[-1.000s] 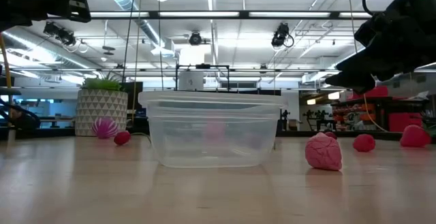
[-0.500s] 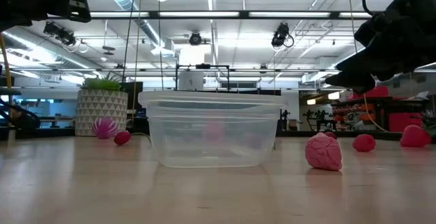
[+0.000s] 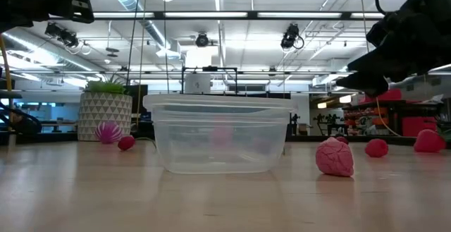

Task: Pick and placing Produce into tupperware
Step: Put the red strawberry into the transparent bin

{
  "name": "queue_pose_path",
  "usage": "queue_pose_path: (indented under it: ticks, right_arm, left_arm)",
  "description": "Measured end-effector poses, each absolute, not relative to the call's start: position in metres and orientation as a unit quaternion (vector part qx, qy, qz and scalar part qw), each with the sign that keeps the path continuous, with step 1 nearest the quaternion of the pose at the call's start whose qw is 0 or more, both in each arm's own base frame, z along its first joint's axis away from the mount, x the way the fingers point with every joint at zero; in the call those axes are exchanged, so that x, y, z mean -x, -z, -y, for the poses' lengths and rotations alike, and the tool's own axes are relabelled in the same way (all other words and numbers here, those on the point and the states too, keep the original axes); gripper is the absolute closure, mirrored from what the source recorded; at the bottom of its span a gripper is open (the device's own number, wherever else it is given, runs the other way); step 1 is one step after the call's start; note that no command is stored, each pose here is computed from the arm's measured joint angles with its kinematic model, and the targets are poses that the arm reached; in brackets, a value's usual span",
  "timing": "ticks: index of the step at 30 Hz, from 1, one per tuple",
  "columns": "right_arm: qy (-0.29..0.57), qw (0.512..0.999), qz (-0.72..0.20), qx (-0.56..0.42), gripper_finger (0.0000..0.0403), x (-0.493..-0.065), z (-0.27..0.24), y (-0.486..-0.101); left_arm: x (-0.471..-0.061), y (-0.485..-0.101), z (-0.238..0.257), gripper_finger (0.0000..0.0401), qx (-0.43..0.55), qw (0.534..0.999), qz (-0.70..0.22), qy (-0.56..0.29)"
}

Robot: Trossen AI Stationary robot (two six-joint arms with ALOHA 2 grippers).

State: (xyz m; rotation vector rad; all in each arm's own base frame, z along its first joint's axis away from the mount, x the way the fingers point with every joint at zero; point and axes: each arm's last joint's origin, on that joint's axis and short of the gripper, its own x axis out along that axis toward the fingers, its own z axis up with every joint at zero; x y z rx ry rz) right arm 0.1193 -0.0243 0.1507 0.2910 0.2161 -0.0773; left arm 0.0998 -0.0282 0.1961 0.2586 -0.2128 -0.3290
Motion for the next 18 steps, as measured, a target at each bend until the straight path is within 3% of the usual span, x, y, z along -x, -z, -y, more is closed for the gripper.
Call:
queue_pose_path:
  ticks: [4, 9, 13, 18]
  right_arm:
    - [0.042, 0.985, -0.086, -0.141, 0.0103, -0.120, 0.025, -0.155]
    - [0.056, 0.993, 0.010, -0.105, 0.0103, -0.122, 0.026, -0.173]
    - [0.068, 0.994, 0.082, -0.017, 0.0103, -0.120, 0.027, -0.188]
    - [0.106, 0.991, 0.076, 0.012, 0.0103, -0.120, 0.029, -0.187]
  left_arm:
    - [-0.100, -0.196, 0.028, 0.0322, -0.128, 0.973, 0.106, 0.163]
    - [-0.100, -0.196, 0.028, 0.0320, -0.128, 0.973, 0.106, 0.163]
    - [-0.099, -0.198, 0.028, 0.0317, -0.128, 0.972, 0.116, 0.162]
    - [-0.099, -0.201, 0.028, 0.0320, -0.127, 0.970, 0.131, 0.159]
